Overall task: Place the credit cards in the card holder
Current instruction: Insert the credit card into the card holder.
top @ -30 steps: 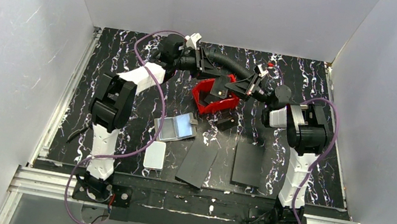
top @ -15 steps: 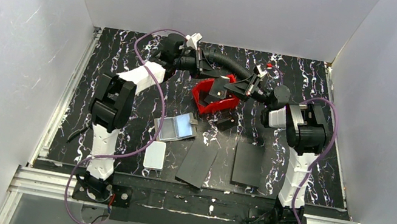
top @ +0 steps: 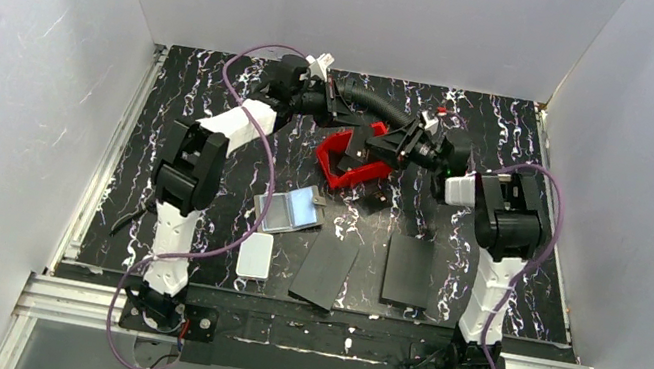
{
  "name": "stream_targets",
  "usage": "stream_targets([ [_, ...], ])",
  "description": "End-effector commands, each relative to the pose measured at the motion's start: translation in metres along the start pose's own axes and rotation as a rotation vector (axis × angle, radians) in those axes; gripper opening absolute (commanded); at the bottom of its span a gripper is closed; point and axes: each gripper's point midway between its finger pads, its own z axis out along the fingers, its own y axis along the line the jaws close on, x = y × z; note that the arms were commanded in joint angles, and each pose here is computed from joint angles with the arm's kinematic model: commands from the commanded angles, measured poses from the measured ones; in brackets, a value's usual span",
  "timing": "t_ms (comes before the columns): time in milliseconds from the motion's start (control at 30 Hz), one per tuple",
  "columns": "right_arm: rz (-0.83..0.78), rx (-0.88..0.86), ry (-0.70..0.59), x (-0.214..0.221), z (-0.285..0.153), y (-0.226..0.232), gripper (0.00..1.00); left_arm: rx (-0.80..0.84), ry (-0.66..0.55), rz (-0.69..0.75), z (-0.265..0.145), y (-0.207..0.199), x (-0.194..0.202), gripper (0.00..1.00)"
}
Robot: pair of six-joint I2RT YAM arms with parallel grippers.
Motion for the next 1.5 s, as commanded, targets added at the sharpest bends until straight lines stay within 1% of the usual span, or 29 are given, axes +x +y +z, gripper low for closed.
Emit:
stream_targets([
  [0, -0.104, 0.237, -0.053, -0.025, -0.009, -0.021, 0.56, -0.008, -0.04, 0.044, 0.005, -0.001, -0.02, 0.0],
  [133, -0.187, 0.344, -0.07, -0.039, -0.018, -0.018, 0.64, -0.02, -0.043, 0.046, 0.01, 0.006, -0.024, 0.0],
  [200, -0.218, 0.365, -0.061, -0.04, -0.02, -0.014, 0.65, -0.017, -0.043, 0.043, 0.009, 0.004, -0.024, 0.0],
  [433, -0.22, 0.331, -0.021, -0.028, -0.018, -0.004, 0.63, 0.004, -0.051, 0.028, 0.004, -0.009, -0.029, 0.0],
  [633, -0.167, 0.241, -0.007, -0.012, -0.01, 0.011, 0.54, 0.003, -0.057, 0.025, 0.005, -0.008, -0.032, 0.0],
  [833, -0.16, 0.183, 0.006, -0.006, -0.009, 0.025, 0.47, 0.004, -0.061, 0.022, 0.008, -0.007, -0.035, 0.0],
  [1067, -0.136, 0.09, 0.004, -0.005, -0.003, 0.037, 0.44, 0.004, -0.062, 0.027, 0.009, -0.006, -0.037, 0.0],
  [1133, -0.126, 0.06, -0.004, -0.005, -0.003, 0.043, 0.42, 0.002, -0.058, 0.022, 0.01, -0.004, -0.035, 0.0],
  [1267, -0.131, 0.059, -0.007, -0.005, -0.003, 0.048, 0.39, -0.004, -0.054, 0.026, 0.011, 0.001, -0.033, 0.0],
  [1333, -0.133, 0.058, -0.004, -0.006, -0.002, 0.049, 0.35, -0.003, -0.053, 0.025, 0.011, 0.001, -0.033, 0.0],
  [1467, -0.13, 0.059, -0.003, -0.006, -0.002, 0.047, 0.34, -0.002, -0.055, 0.029, 0.011, 0.0, -0.034, 0.0],
])
